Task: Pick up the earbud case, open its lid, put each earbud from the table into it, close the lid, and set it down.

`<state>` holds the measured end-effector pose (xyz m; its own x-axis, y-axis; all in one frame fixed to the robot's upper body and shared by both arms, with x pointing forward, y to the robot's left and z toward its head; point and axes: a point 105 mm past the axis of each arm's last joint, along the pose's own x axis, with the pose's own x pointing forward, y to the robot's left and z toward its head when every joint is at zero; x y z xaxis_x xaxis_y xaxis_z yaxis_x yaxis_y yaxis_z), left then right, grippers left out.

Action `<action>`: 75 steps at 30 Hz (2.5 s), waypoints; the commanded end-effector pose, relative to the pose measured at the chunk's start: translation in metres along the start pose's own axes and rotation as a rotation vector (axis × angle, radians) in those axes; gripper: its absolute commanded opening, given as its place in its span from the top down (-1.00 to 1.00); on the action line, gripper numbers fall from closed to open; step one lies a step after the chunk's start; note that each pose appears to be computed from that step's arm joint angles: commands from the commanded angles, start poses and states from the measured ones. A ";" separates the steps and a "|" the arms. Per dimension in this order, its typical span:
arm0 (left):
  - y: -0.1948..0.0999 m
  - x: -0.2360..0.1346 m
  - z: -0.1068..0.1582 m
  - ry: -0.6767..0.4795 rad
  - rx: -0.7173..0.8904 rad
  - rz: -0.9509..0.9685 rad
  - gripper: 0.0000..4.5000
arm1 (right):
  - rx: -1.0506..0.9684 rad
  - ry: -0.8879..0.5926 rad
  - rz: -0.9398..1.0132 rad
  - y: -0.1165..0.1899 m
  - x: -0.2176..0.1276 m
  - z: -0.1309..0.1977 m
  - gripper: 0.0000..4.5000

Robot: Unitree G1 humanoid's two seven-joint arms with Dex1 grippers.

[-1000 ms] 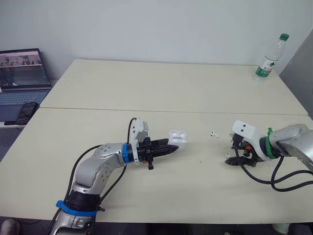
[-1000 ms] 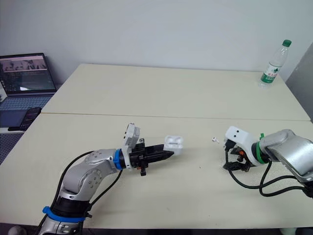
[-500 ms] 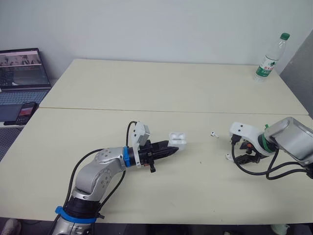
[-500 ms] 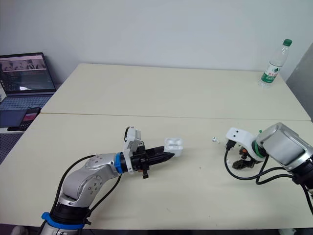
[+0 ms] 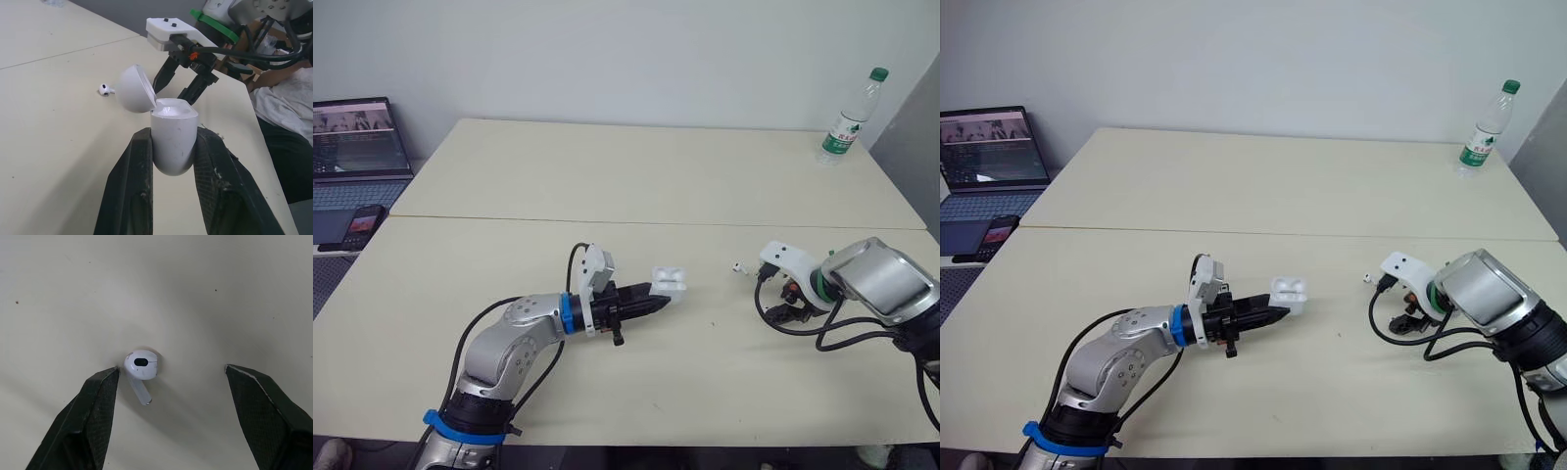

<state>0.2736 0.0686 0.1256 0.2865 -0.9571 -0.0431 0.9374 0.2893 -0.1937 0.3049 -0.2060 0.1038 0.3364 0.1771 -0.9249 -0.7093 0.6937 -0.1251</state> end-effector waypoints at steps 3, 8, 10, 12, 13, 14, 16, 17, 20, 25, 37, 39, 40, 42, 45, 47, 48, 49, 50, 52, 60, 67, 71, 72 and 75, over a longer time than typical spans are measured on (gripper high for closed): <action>-0.005 0.002 0.008 -0.028 0.029 -0.020 0.66 | -0.051 0.002 -0.013 0.006 -0.001 0.002 -0.58; -0.005 0.002 0.008 -0.032 0.029 -0.014 0.66 | -0.089 -0.008 -0.030 0.010 -0.001 0.008 -0.58; -0.005 0.001 0.008 -0.032 0.029 -0.012 0.66 | -0.081 -0.016 -0.017 0.013 0.000 0.009 -0.58; -0.005 0.001 0.009 -0.033 0.030 -0.009 0.66 | -0.077 -0.013 -0.016 0.013 0.002 0.008 -0.58; -0.005 0.001 0.009 -0.033 0.030 -0.008 0.66 | -0.077 -0.012 -0.016 0.013 0.002 0.007 -0.51; -0.005 0.001 0.009 -0.033 0.030 -0.007 0.66 | -0.077 -0.011 -0.016 0.013 0.002 0.007 -0.43; -0.004 0.000 0.008 -0.031 0.031 -0.005 0.66 | -0.078 -0.012 -0.015 0.013 0.002 0.007 -0.20; -0.004 0.000 0.008 -0.031 0.031 -0.005 0.66 | -0.078 -0.014 -0.013 0.014 0.002 0.008 -0.03; -0.003 0.001 0.008 -0.031 0.030 -0.004 0.66 | -0.079 -0.016 -0.011 0.014 0.001 0.008 0.43; -0.003 0.000 0.008 -0.028 0.030 -0.007 0.66 | -0.088 -0.008 -0.015 0.014 -0.001 0.006 0.83; -0.001 0.005 0.013 -0.059 0.030 0.001 0.66 | -0.070 -0.366 -0.017 0.017 -0.037 0.062 0.83; 0.002 0.008 0.020 -0.101 0.027 0.018 0.66 | -0.006 -0.489 -0.036 0.013 -0.050 0.073 0.83; 0.004 0.010 0.024 -0.125 0.036 0.030 0.66 | 0.029 -0.552 -0.040 0.012 -0.056 0.078 0.83; 0.011 0.012 0.032 -0.171 0.044 0.082 0.66 | 0.105 -0.685 -0.049 0.009 -0.068 0.090 0.83; 0.022 0.017 0.044 -0.241 0.048 0.174 0.66 | 0.253 -0.940 -0.031 0.008 -0.094 0.114 0.83; 0.026 0.023 0.047 -0.273 0.057 0.217 0.66 | 0.344 -1.098 -0.012 0.009 -0.109 0.128 0.83; 0.027 0.025 0.048 -0.283 0.058 0.229 0.66 | 0.383 -1.150 -0.004 0.010 -0.113 0.132 0.83; 0.028 0.028 0.051 -0.302 0.063 0.245 0.66 | 0.444 -1.239 0.008 0.011 -0.119 0.139 0.83; 0.028 0.032 0.053 -0.320 0.067 0.259 0.66 | 0.496 -1.301 0.021 0.012 -0.123 0.143 0.83; 0.030 0.038 0.058 -0.351 0.078 0.289 0.66 | 0.593 -1.424 0.052 0.015 -0.131 0.150 0.83; 0.041 0.048 0.070 -0.411 0.138 0.411 0.66 | 0.639 -1.592 0.105 0.043 -0.129 0.160 0.83; 0.043 0.047 0.073 -0.421 0.190 0.426 0.66 | 0.466 -1.606 0.170 0.082 -0.112 0.164 0.83; 0.040 0.047 0.074 -0.426 0.188 0.407 0.66 | 0.388 -1.615 0.185 0.097 -0.100 0.169 0.83; 0.040 0.046 0.074 -0.425 0.191 0.403 0.66 | 0.373 -1.628 0.182 0.099 -0.099 0.170 0.83; 0.039 0.044 0.073 -0.423 0.197 0.390 0.66 | 0.357 -1.663 0.181 0.099 -0.097 0.173 0.83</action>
<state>0.3429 0.0408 0.1711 0.6710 -0.6919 0.2665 0.7321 0.6752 -0.0901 0.3134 -0.0327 0.2323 0.6992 0.5974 0.3928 -0.7082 0.6539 0.2662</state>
